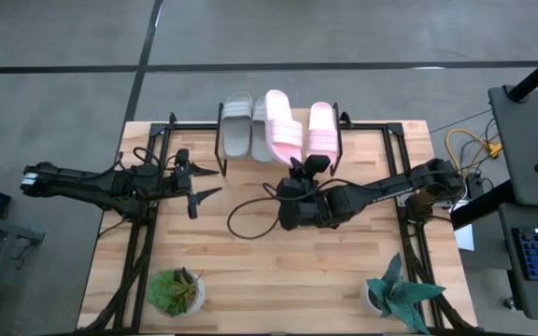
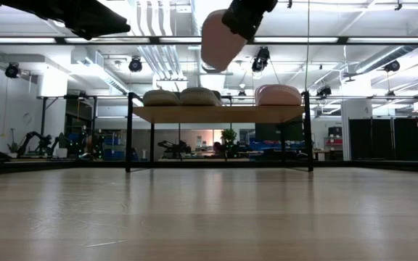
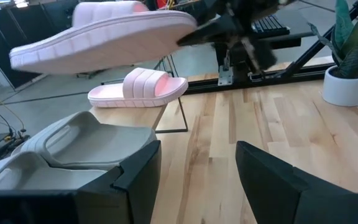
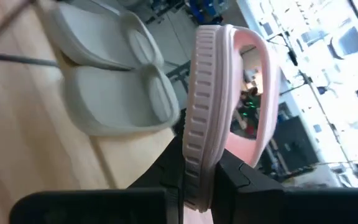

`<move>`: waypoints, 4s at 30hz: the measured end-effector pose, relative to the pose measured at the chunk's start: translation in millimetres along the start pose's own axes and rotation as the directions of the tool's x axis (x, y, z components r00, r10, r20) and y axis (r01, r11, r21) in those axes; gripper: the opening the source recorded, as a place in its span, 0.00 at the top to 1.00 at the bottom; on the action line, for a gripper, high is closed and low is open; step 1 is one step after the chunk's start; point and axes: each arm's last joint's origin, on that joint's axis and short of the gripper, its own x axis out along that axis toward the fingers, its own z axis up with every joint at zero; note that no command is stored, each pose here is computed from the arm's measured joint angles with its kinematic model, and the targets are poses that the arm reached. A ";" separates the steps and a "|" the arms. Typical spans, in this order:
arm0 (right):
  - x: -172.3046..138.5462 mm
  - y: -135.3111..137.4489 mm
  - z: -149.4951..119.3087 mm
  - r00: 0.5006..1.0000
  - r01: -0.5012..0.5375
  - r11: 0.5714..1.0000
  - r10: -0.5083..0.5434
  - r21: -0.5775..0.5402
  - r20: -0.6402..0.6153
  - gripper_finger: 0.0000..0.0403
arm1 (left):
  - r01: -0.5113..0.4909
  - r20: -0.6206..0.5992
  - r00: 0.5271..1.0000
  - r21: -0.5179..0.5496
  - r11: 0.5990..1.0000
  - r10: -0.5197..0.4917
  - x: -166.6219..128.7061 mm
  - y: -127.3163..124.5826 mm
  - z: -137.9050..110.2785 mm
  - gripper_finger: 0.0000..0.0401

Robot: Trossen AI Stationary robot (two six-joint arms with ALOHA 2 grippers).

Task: Pick and place slides into the shelf
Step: Put the pink slipper onto the shelf

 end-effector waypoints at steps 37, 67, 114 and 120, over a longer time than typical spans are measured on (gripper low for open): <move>-105.2 -28.1 25.3 0.879 -0.449 0.882 0.465 0.146 -0.108 0.93 | -0.006 0.040 0.999 -0.015 1.000 0.007 -8.1 3.6 3.6 0.52; -101.3 -24.7 42.3 0.915 -0.398 0.916 0.400 0.046 -0.055 0.93 | -0.006 0.035 0.999 -0.013 1.000 0.006 -7.1 3.2 3.1 0.52; -137.3 -29.6 33.2 0.901 -0.429 0.895 0.434 -0.123 0.022 0.93 | -0.099 0.117 0.993 0.744 0.661 0.017 108.1 -26.6 18.9 0.53; -137.4 -29.6 32.9 0.901 -0.428 0.895 0.434 -0.130 0.021 0.93 | -0.092 0.100 0.995 0.766 0.636 0.024 115.1 -28.8 17.5 0.73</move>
